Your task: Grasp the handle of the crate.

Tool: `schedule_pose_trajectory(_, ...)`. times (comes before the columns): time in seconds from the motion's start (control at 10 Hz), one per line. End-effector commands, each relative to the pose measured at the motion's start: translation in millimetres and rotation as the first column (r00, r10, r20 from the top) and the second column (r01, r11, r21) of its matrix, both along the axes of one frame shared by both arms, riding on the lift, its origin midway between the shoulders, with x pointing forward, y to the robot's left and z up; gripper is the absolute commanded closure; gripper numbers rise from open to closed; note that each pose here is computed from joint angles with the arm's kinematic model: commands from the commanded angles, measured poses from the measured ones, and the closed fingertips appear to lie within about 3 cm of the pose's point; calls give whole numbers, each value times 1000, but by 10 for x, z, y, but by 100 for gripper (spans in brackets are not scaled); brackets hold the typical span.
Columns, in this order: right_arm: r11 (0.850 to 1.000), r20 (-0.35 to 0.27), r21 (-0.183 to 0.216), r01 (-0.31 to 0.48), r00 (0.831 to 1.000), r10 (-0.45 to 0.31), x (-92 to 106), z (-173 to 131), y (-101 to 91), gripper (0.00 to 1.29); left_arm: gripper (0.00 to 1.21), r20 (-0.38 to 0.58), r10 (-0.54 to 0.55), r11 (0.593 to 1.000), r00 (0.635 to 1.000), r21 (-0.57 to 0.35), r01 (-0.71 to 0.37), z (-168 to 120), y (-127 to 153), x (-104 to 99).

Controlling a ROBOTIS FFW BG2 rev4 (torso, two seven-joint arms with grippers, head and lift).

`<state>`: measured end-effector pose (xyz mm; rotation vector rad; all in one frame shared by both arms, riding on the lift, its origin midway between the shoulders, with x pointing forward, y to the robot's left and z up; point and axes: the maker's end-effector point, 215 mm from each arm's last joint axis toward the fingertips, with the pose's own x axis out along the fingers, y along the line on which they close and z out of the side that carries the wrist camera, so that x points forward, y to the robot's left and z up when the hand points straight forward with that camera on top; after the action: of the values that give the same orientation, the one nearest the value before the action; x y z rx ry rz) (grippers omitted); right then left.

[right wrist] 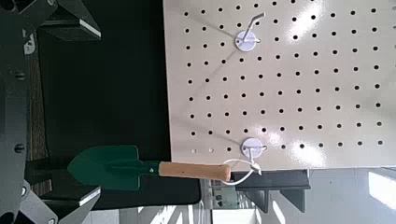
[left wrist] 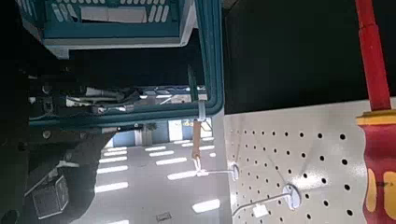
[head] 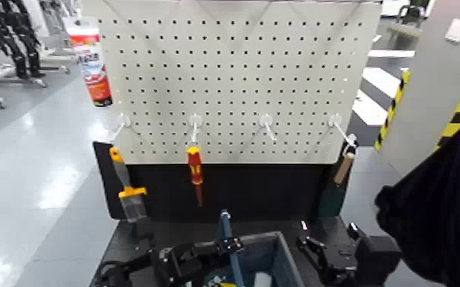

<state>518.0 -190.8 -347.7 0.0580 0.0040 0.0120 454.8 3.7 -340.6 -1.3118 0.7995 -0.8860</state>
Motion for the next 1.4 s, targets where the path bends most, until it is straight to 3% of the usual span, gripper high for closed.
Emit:
schedule_pose_trajectory(0.1,1000,-2,0,0,1000,0,-6,-10,0,14,118,0,5,1000,1000,-5,-5,7,2,-11)
schedule_pose_trajectory(1.4,1000,-7,-12,1,1000,-1,-4,-26,-3,15,118,111,-18,993,994,-110,30,714,-177,-175)
